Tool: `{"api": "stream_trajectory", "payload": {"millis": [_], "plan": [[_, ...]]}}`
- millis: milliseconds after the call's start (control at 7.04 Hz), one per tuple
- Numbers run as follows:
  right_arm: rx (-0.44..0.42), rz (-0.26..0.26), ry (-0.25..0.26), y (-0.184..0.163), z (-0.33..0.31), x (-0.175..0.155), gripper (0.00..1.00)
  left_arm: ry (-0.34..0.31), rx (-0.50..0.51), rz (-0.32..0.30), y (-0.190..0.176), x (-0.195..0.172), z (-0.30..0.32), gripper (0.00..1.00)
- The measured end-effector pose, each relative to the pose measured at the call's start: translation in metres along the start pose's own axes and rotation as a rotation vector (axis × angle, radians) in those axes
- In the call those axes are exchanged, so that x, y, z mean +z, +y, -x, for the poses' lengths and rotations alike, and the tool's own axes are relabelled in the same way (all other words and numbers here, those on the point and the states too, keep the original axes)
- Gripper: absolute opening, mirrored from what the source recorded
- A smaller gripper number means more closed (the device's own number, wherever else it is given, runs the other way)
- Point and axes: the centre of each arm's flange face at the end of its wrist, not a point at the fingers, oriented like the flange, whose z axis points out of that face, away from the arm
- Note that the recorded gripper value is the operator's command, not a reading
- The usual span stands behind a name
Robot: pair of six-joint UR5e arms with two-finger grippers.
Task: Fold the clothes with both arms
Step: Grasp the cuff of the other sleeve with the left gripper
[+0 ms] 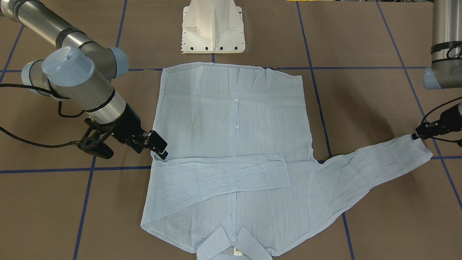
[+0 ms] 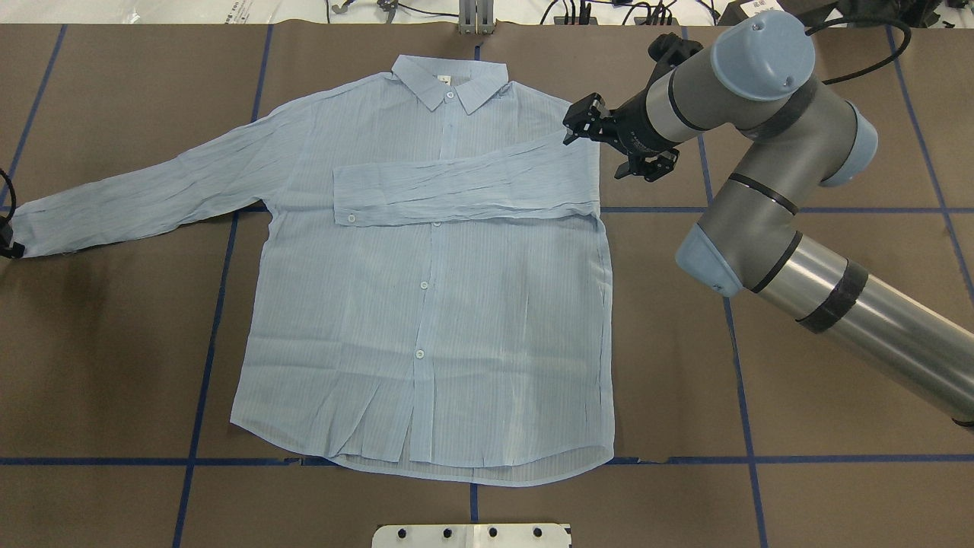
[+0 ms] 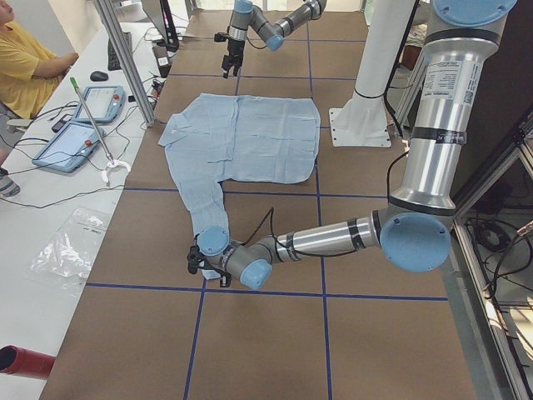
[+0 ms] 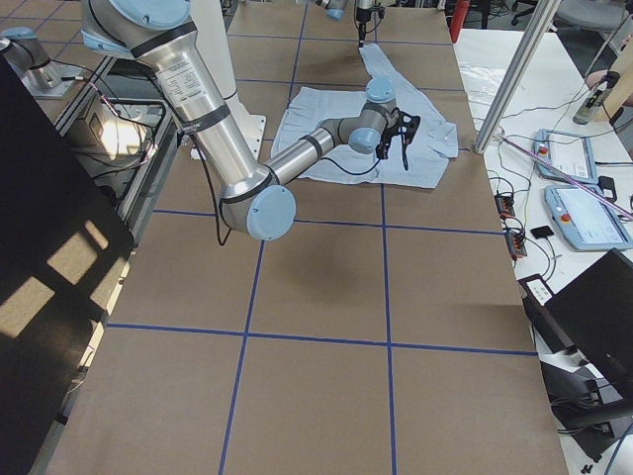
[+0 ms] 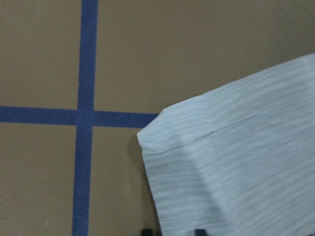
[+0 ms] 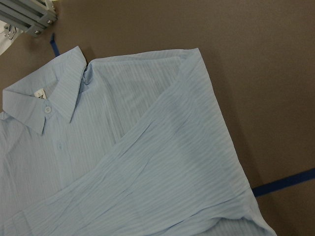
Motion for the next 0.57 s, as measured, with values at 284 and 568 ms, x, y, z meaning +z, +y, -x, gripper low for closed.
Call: {"api": "stream_trajectory", "payload": {"millis": [284, 568], "plan": [[0.001, 0.000, 0.002, 0.000, -0.001, 0.001, 0.99, 0.025, -0.004, -0.013, -0.003, -0.012, -0.019, 0.00], [0.006, 0.004, 0.011, -0.002, -0.010, 0.002, 0.99, 0.101, -0.038, -0.043, -0.011, -0.046, -0.079, 0.00]]}}
